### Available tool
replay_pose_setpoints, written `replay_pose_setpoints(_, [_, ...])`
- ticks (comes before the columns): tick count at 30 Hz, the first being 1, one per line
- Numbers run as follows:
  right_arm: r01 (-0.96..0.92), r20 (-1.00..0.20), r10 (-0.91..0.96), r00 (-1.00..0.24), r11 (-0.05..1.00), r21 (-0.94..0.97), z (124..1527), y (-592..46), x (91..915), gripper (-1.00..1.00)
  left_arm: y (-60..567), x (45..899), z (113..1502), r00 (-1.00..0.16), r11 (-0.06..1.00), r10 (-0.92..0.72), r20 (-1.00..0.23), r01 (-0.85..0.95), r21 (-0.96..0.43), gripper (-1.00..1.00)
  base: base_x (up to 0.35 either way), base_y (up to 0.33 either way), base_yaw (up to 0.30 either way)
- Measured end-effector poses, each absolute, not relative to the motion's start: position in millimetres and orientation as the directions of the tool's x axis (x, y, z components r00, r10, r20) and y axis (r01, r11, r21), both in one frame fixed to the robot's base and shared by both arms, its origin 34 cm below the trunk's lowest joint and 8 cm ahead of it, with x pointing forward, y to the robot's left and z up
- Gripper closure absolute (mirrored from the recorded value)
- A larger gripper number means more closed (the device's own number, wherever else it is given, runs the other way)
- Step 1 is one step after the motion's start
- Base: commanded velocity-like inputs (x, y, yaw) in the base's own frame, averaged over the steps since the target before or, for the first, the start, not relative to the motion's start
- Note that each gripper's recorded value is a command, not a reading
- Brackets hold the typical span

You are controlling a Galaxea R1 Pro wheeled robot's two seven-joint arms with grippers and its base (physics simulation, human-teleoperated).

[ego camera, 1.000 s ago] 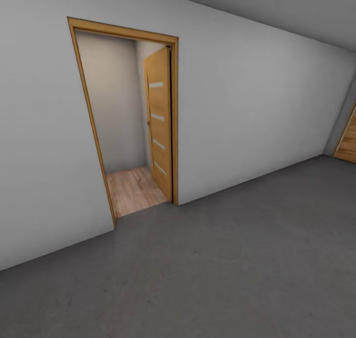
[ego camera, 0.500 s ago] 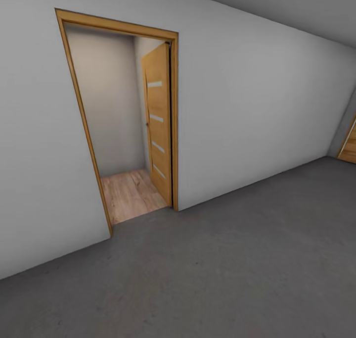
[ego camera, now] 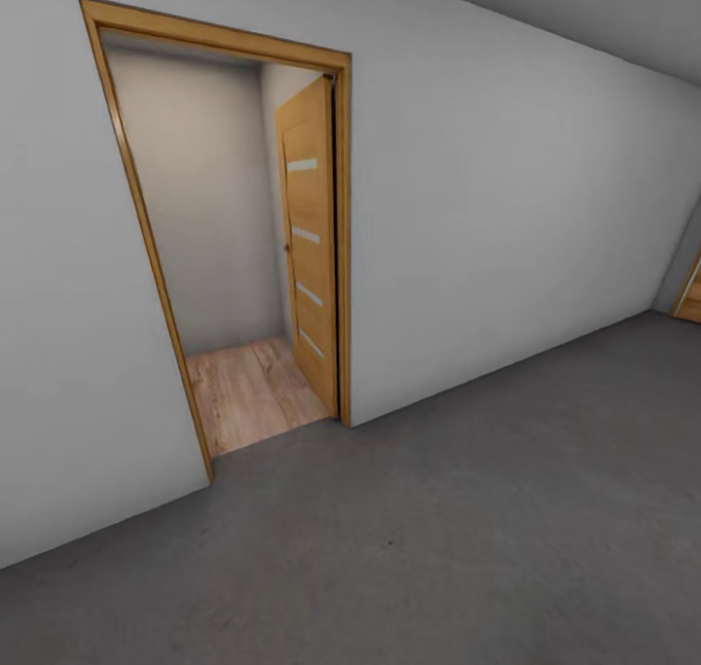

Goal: Move the two storage containers from the living room to the garage. In the garage, place one container on the floor and stack the other container on top of it (either order is fine).

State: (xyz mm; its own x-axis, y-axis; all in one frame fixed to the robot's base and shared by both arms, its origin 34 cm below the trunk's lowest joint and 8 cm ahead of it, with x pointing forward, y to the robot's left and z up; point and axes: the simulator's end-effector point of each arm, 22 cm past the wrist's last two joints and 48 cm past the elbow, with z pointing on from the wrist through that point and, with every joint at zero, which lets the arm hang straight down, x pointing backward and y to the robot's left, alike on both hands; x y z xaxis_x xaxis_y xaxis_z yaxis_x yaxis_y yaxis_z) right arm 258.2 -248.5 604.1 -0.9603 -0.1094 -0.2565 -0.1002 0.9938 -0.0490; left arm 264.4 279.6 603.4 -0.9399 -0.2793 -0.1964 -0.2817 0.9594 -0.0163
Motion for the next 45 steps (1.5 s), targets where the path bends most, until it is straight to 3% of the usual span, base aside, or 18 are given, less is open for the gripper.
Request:
replay_pose_setpoints(26, [-0.102, -0.257, -0.114, -0.960, 0.993, -0.058, 604.2, -250.5, 258.6, -1.00, 277.9, 263.0, 603.1, -0.940, 0.959, -0.280, -0.192, -0.282, -0.017, -1.00, 0.321, 0.000, 0.002])
replay_pose_setpoints(45, [-0.108, -0.259, -0.120, -0.958, 0.992, -0.063, 604.4, -252.6, 259.4, -1.00, 278.0, 263.1, 603.1, -0.941, 0.959, -0.279, -0.193, -0.281, -0.017, -1.00, 0.321, 0.000, 0.209])
